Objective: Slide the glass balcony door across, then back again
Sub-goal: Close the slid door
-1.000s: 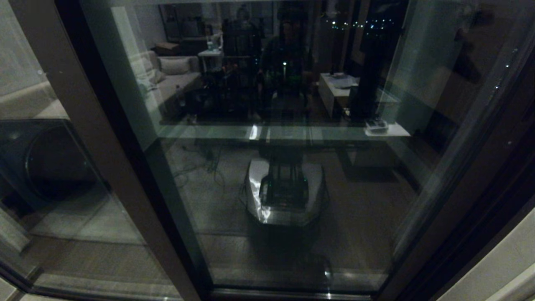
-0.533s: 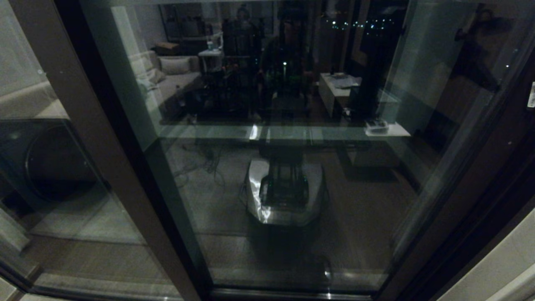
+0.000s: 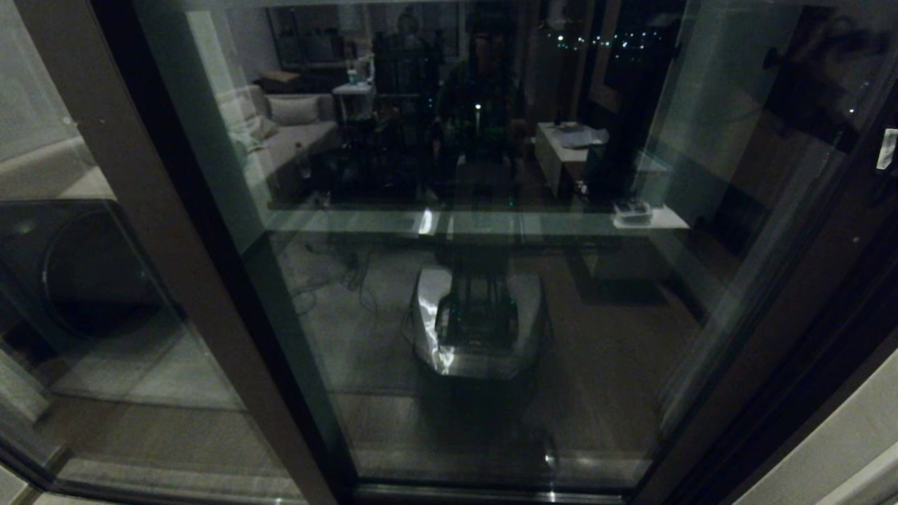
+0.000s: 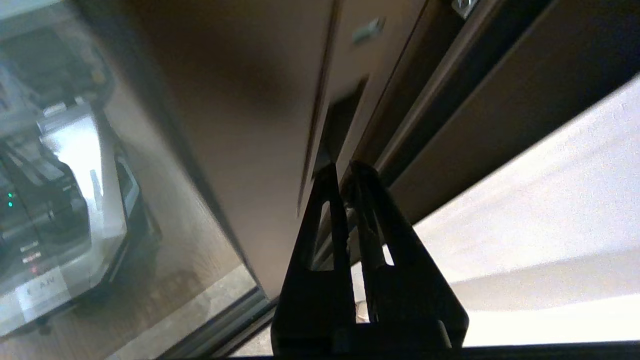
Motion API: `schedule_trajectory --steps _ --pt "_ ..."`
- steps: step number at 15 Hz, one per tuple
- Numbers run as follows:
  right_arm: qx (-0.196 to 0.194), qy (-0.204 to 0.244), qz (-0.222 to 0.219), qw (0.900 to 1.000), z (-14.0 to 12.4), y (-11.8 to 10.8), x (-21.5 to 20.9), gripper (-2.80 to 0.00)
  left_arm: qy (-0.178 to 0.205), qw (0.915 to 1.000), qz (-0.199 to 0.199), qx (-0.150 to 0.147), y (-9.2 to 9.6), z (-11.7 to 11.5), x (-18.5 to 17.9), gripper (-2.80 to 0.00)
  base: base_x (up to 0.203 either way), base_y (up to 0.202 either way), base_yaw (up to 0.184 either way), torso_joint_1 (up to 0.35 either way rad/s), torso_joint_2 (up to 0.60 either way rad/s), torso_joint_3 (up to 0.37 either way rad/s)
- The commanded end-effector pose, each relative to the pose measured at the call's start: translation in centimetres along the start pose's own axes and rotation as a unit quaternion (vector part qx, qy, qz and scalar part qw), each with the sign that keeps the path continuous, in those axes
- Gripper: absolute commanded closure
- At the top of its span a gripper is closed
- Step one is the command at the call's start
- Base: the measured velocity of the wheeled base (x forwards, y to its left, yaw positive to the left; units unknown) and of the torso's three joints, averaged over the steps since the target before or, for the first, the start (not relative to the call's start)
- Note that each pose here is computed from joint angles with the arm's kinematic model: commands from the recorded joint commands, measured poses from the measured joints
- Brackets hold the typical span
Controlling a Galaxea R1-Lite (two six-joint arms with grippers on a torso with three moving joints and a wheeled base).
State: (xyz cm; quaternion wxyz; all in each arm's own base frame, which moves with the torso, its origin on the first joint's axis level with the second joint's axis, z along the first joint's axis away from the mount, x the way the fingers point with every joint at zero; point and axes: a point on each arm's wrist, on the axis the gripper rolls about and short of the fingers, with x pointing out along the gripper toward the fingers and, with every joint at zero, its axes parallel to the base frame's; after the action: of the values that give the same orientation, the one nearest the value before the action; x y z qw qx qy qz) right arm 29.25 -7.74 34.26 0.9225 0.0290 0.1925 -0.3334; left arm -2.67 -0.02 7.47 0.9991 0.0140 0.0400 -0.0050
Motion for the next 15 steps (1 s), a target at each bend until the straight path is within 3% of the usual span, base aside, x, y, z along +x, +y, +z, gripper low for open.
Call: schedule_trajectory --steps 1,15 --pt "-0.002 0.004 -0.001 1.0 0.0 0.3 0.8 0.0 0.0 1.0 0.0 0.0 0.0 0.0 0.0 0.0 0.0 0.0 0.0 0.0 0.0 0.0" --pt "-0.006 -0.012 0.0 1.0 0.2 0.6 4.5 0.0 0.0 1.0 0.001 0.0 0.0 0.0 0.0 0.0 0.0 0.0 0.0 0.0 0.0 0.0"
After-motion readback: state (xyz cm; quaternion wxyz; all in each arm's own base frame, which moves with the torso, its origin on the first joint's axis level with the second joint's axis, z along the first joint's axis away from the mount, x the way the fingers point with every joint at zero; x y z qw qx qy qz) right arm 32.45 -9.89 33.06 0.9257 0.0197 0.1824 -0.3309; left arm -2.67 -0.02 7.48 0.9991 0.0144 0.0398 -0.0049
